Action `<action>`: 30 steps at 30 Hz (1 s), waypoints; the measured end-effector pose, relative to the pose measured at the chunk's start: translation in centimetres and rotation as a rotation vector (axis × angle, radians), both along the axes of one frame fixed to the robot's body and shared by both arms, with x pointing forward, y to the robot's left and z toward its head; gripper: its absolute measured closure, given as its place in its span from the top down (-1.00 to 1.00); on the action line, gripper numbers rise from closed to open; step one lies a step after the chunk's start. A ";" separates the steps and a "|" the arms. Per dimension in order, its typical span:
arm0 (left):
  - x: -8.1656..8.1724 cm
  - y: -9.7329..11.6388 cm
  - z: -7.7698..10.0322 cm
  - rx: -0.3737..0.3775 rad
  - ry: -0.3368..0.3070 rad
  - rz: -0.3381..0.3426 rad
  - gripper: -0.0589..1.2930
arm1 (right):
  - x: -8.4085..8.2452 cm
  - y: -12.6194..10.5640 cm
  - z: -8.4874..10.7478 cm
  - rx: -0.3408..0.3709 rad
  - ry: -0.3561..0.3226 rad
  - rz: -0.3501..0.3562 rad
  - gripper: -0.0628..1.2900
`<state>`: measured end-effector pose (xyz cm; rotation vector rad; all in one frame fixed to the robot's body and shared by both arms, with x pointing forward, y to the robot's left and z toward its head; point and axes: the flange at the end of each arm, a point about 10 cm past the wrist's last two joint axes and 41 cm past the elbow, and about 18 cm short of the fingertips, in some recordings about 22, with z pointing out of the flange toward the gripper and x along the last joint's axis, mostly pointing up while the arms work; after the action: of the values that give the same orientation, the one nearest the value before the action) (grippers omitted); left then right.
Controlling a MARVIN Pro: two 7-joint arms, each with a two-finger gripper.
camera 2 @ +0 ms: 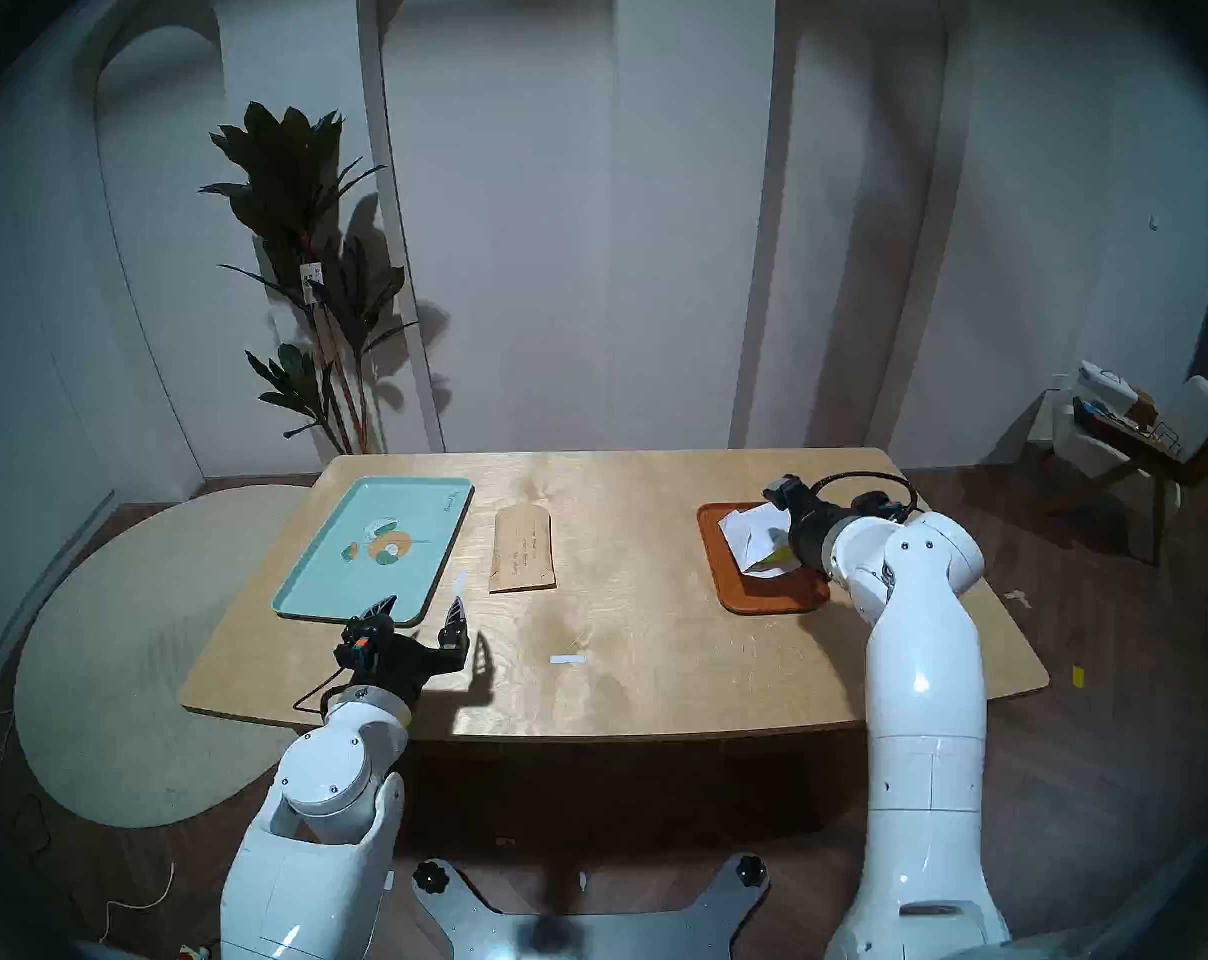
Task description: Sort the mail into the trays, one tray per recipient
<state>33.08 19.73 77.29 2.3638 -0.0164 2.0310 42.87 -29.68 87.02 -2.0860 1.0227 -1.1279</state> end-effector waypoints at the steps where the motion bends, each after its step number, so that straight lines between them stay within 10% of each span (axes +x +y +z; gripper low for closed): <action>1: 0.0 0.0 0.0 0.000 0.000 0.000 0.95 | -0.2 0.1 -0.1 0.000 0.005 0.003 0.86; 17: 0.0 0.0 0.0 0.000 0.000 0.000 0.95 | -2.4 2.2 -1.0 0.032 0.064 0.019 0.91; 30: 0.0 0.0 0.0 0.000 0.001 0.000 0.95 | -0.8 2.8 2.8 -0.010 -0.009 0.016 0.91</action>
<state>33.08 19.73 77.25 2.3647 -0.0165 2.0299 42.03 -26.84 89.81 -2.0915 0.9966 -1.1352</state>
